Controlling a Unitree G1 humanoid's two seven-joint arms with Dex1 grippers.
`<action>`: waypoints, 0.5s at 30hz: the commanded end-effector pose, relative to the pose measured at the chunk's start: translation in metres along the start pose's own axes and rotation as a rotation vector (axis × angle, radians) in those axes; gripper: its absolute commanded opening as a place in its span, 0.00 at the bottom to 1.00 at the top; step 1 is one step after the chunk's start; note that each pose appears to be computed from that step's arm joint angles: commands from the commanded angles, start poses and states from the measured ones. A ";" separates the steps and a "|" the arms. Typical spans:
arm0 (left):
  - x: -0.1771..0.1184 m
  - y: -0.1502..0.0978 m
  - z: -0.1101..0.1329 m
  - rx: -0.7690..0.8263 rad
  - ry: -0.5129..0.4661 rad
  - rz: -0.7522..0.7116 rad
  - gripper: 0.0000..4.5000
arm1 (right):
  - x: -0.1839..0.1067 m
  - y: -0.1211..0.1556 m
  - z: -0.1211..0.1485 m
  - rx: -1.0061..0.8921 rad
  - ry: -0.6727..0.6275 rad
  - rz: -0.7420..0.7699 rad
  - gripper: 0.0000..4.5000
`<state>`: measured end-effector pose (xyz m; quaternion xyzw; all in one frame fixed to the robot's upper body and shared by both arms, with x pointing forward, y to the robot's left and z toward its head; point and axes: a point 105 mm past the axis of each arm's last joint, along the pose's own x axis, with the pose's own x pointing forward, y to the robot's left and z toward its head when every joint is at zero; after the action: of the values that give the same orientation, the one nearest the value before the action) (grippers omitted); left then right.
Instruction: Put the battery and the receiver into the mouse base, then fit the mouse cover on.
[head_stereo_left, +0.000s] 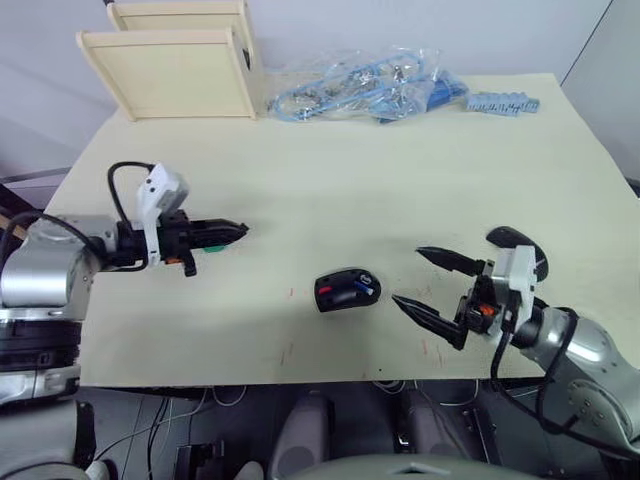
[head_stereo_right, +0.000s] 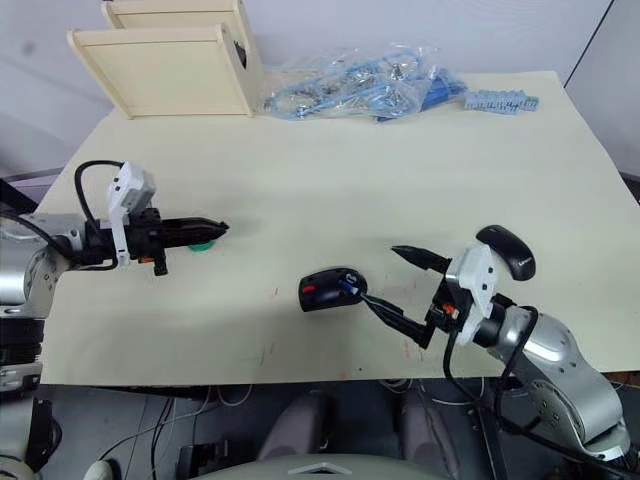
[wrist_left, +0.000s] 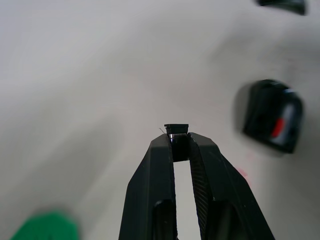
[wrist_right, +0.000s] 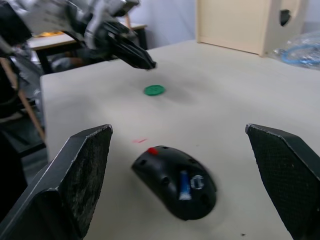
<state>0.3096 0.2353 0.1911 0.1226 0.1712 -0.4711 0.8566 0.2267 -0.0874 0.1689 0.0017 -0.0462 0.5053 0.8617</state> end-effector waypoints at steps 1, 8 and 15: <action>0.006 -0.013 0.025 0.106 -0.007 -0.089 0.04 | 0.008 0.010 0.021 0.042 -0.029 0.061 1.00; 0.033 -0.039 0.057 0.299 -0.016 -0.289 0.04 | 0.025 -0.010 0.039 0.174 0.150 0.050 1.00; 0.054 -0.051 0.074 0.452 -0.028 -0.372 0.04 | 0.040 -0.033 0.050 0.448 0.239 -0.002 1.00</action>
<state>0.3078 0.1454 0.2237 0.2433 0.0934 -0.6409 0.7221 0.2696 -0.0728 0.2148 0.1118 0.1622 0.5001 0.8433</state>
